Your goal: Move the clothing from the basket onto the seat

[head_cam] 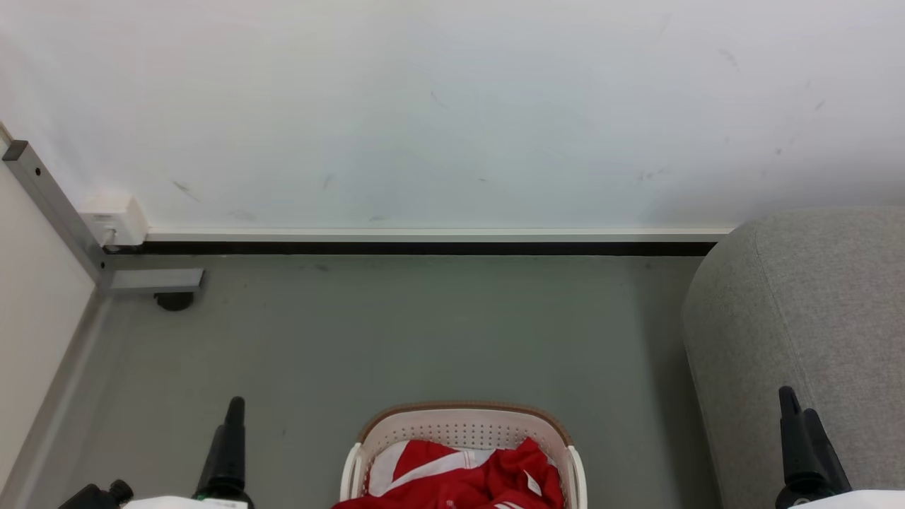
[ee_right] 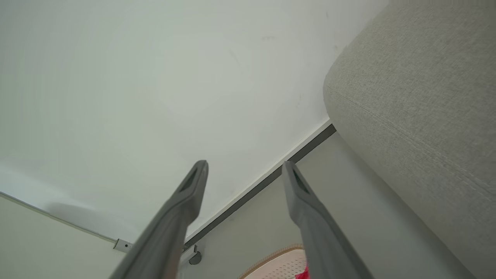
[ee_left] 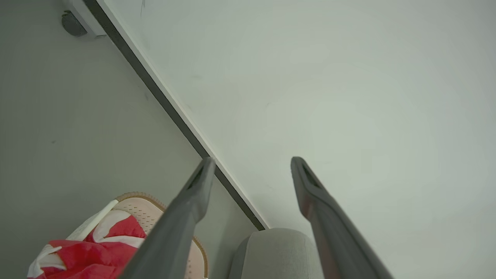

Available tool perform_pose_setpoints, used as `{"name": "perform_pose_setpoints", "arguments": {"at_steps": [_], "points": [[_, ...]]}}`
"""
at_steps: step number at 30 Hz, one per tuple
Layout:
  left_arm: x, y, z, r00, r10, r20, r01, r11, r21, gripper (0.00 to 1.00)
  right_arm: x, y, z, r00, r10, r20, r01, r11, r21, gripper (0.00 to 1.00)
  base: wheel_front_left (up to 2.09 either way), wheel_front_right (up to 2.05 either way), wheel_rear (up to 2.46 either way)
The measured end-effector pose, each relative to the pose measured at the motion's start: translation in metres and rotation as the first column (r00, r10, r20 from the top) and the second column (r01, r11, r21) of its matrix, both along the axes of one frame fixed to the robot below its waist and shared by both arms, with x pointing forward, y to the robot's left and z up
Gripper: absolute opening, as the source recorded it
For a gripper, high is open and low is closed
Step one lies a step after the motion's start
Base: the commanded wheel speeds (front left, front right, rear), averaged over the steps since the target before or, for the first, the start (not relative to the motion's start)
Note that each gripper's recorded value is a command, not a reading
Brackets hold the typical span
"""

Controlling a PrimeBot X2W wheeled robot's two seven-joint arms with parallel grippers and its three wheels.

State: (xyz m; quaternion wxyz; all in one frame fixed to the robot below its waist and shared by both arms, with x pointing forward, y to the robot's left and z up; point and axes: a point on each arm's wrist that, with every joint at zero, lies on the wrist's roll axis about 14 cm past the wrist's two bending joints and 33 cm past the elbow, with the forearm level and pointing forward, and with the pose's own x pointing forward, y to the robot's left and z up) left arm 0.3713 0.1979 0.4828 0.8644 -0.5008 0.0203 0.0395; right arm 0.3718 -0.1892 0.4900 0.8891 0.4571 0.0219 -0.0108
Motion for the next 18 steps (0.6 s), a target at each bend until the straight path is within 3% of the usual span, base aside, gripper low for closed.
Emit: {"name": "perform_pose_setpoints", "arguments": {"at_steps": [18], "points": [[-0.0036,-0.0008,0.0061,1.000,-0.015,0.017,0.010,0.959,0.285,1.00,-0.0008,0.0064,-0.0039,0.999,0.033,0.002,-0.031,0.963,-0.269,1.00,0.00,0.00,0.00]]}}
